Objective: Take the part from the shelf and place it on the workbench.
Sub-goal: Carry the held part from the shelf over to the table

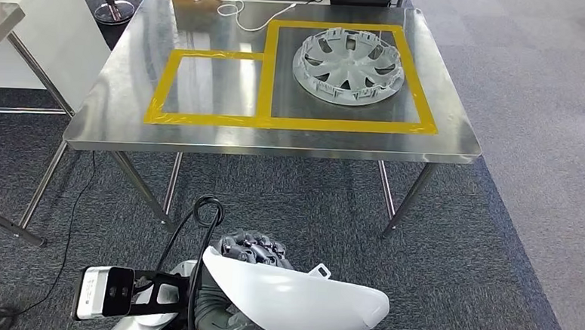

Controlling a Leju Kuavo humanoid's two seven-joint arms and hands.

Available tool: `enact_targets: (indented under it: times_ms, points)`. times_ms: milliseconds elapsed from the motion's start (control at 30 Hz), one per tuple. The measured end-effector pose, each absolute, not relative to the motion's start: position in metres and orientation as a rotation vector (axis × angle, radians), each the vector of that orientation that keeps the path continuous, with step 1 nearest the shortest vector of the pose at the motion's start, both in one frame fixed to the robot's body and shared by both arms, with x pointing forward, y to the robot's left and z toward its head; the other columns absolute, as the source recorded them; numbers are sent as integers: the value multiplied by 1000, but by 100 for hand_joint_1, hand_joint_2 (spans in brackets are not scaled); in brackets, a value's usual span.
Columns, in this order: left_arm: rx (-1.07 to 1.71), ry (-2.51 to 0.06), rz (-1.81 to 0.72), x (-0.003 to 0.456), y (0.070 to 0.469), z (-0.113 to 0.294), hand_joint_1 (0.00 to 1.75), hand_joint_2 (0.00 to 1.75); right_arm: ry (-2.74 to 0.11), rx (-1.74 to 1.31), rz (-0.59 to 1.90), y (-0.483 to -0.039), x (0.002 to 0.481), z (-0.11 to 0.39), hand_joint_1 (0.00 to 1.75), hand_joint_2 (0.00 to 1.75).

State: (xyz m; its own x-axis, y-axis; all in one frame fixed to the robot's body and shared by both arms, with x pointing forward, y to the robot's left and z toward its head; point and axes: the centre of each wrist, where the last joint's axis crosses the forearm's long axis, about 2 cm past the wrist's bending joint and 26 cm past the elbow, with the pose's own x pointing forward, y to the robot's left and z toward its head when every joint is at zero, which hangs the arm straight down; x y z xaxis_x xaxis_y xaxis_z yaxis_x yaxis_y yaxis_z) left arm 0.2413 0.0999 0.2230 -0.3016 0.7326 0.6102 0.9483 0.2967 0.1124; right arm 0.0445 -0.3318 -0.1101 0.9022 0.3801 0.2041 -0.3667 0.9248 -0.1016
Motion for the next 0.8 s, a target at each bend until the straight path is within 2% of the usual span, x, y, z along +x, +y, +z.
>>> enact_targets:
  times_ms: [800]
  points:
    - [-1429, -2080, -624, 243, 102, 211, 175, 175, -157, -24, 420, -314, 45, -111, 0, 0]
